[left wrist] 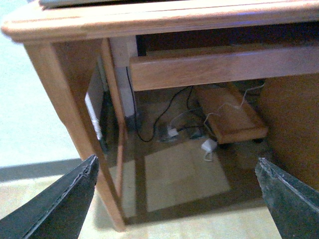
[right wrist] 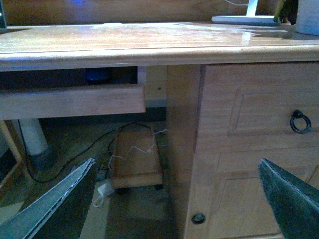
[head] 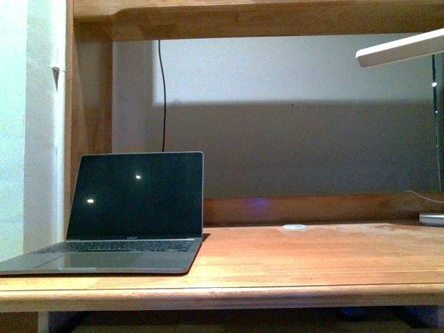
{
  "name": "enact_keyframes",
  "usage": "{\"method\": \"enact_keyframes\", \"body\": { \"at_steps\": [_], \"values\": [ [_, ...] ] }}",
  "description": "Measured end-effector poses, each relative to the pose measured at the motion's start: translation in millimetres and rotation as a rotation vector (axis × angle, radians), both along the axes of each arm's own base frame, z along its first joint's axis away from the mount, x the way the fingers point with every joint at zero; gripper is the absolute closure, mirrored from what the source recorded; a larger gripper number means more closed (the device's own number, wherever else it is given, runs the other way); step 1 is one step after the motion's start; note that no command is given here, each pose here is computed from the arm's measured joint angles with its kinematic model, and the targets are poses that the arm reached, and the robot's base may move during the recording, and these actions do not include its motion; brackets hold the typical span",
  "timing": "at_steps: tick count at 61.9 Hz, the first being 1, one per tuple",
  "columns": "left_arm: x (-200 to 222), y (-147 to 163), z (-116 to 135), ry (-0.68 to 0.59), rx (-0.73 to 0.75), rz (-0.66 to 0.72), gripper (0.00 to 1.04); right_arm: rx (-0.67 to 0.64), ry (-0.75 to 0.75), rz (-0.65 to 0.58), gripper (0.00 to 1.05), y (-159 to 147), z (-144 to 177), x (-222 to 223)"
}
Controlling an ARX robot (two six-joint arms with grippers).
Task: Place mouse
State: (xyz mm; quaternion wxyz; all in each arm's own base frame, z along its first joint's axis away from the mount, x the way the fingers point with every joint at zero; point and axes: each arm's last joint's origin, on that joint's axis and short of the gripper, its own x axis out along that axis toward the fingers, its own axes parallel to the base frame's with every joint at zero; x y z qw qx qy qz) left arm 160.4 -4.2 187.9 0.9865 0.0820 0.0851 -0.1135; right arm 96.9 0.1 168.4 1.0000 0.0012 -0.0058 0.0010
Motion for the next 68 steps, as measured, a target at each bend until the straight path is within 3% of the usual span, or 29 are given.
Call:
{"method": "enact_keyframes", "body": {
  "at_steps": [16, 26, 45, 68],
  "values": [
    [84, 3, -21, -0.112, 0.594, -0.133, 0.08, 0.0, 0.0, 0.0, 0.07, 0, 0, 0],
    [120, 0, -34, -0.177, 0.806, -0.205, 0.08, 0.0, 0.0, 0.0, 0.07, 0, 0, 0],
    [171, -5, -49, -0.256, 0.995, -0.277, 0.08, 0.0, 0.0, 0.0, 0.07, 0, 0, 0],
    [214, -13, -59, -0.271, 1.053, -0.332, 0.08, 0.0, 0.0, 0.0, 0.07, 0, 0, 0]
  ]
}}
